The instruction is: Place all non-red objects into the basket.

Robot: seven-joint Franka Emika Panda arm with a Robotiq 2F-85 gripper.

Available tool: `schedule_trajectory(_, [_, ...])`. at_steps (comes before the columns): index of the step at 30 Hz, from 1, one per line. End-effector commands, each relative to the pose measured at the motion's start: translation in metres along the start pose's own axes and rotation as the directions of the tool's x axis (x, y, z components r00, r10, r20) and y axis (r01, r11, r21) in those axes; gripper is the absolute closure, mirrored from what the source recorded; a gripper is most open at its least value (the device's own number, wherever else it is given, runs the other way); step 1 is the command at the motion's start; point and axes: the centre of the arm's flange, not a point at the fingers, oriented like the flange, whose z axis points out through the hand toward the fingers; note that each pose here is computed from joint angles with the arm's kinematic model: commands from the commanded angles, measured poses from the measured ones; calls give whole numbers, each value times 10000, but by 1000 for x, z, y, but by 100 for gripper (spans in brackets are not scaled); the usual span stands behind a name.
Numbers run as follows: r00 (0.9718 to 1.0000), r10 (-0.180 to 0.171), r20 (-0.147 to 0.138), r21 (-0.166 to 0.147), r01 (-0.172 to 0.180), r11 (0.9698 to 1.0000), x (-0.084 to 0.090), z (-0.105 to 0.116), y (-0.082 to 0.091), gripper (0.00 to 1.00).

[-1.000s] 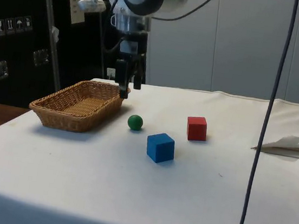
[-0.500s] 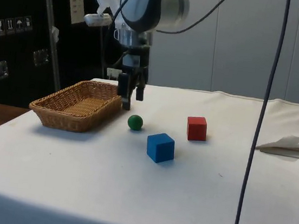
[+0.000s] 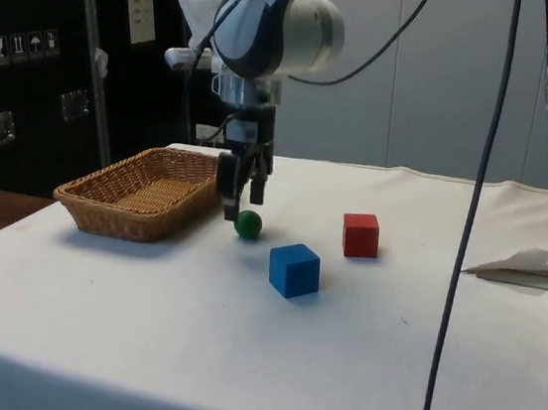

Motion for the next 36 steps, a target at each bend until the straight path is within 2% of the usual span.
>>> schedule_trajectory(1, [9999, 11, -121, 129, -9, 9999, 1, 2, -1, 0])
schedule_trajectory(6, [9999, 19, -106, 179, -17, 9998, 0, 12, -1, 0])
schedule_trajectory(8, [10000, 19, 9, 60, -19, 10000, -1, 15, 1, 0])
schedule_trajectory(9, [9999, 11, -135, 120, -9, 9999, 0, 16, 0, 0])
schedule_trajectory(15, [9999, 7, -154, 11, -7, 10000, 0, 23, 1, 0])
schedule_trajectory(16, [10000, 13, -13, -41, -13, 10000, -2, 22, 2, 0])
schedule_trajectory(17, [9999, 10, -151, 2, -10, 10000, 0, 24, 0, 0])
schedule_trajectory(18, [9999, 11, -141, -9, -11, 10000, -1, 25, 0, 0])
schedule_trajectory(19, [9999, 21, -150, -21, -21, 10000, -1, 25, 1, 3])
schedule_trajectory(20, [9999, 12, -147, -34, -12, 10000, -1, 27, 1, 20])
schedule_trajectory(22, [9999, 12, -147, -41, -13, 10000, -1, 27, 1, 42])
schedule_trajectory(23, [9999, 13, -146, -49, -13, 10000, -1, 28, 1, 59])
schedule_trajectory(25, [9999, 12, -155, -53, -13, 10000, -1, 27, 1, 81])
schedule_trajectory(26, [10000, 7, -24, -112, -8, 9999, -2, 27, 2, 92])
schedule_trajectory(27, [9999, 13, -146, -56, -14, 10000, -1, 28, 1, 92])
schedule_trajectory(28, [9999, 13, -146, -56, -14, 10000, -1, 28, 1, 100])
schedule_trajectory(34, [9999, 13, -145, -63, -14, 10000, -1, 28, 1, 100])
schedule_trajectory(35, [10000, 8, -24, -119, -8, 9999, -2, 27, 2, 100])
schedule_trajectory(36, [9999, 13, -145, -63, -14, 10000, -1, 28, 1, 100])
